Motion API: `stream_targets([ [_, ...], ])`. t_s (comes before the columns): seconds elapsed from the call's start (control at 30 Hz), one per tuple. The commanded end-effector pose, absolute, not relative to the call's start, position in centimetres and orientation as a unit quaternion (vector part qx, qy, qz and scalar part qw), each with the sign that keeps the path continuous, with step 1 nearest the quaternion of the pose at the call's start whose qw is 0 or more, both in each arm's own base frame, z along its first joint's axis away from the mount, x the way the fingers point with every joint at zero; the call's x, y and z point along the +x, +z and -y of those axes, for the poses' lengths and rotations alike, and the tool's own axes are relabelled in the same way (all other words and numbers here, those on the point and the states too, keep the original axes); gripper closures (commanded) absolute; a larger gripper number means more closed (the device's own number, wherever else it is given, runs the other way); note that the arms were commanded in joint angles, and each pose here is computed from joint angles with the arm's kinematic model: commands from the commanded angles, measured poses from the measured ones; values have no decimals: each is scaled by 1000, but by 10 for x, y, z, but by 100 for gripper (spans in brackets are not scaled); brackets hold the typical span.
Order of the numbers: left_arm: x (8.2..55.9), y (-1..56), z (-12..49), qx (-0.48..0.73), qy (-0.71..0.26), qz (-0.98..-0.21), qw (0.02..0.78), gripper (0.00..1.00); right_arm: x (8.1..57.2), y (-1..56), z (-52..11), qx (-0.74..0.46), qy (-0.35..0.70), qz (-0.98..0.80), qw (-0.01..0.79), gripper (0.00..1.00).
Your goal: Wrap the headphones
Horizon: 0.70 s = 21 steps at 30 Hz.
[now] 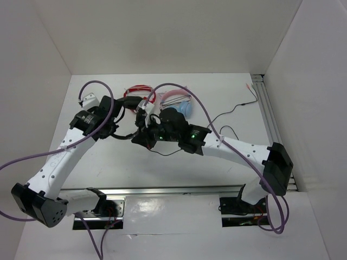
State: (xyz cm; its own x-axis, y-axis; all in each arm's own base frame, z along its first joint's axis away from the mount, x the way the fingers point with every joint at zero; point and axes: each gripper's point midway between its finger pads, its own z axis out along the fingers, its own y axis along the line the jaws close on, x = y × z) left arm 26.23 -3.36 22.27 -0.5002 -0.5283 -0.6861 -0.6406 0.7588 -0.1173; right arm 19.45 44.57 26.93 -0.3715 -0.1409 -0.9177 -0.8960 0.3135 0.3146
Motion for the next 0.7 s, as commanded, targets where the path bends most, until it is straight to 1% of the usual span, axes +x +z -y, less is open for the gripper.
stream_targets([
  [0.0, 267, 223, 22, -327, 98, -859, 382, 100, 190, 325, -452, -378, 494, -647, 441, 100],
  [0.17, 271, 218, 23, -307, 99, -868, 377, 100, 190, 338, -454, -388, 501, -636, 441, 100],
  [0.23, 273, 212, 21, -309, 108, -870, 368, 100, 180, 327, -461, -414, 509, -638, 403, 100],
  [0.27, 272, 215, 17, -314, 111, -868, 367, 100, 176, 336, -464, -428, 517, -626, 397, 100],
  [0.3, 274, 212, 14, -324, 115, -866, 363, 100, 167, 318, -466, -455, 519, -629, 358, 100],
  [0.37, 277, 216, 4, -337, 118, -862, 361, 100, 162, 315, -467, -474, 516, -629, 338, 100],
  [0.47, 280, 220, -6, -339, 128, -860, 360, 100, 155, 288, -458, -508, 496, -643, 286, 100],
  [0.5, 281, 217, -6, -333, 133, -863, 355, 100, 150, 281, -454, -520, 492, -646, 265, 100],
  [0.57, 284, 216, -7, -313, 138, -869, 358, 100, 157, 277, -446, -521, 489, -652, 253, 100],
  [0.67, 289, 206, 1, -276, 119, -884, 358, 100, 154, 270, -437, -529, 503, -648, 220, 100],
])
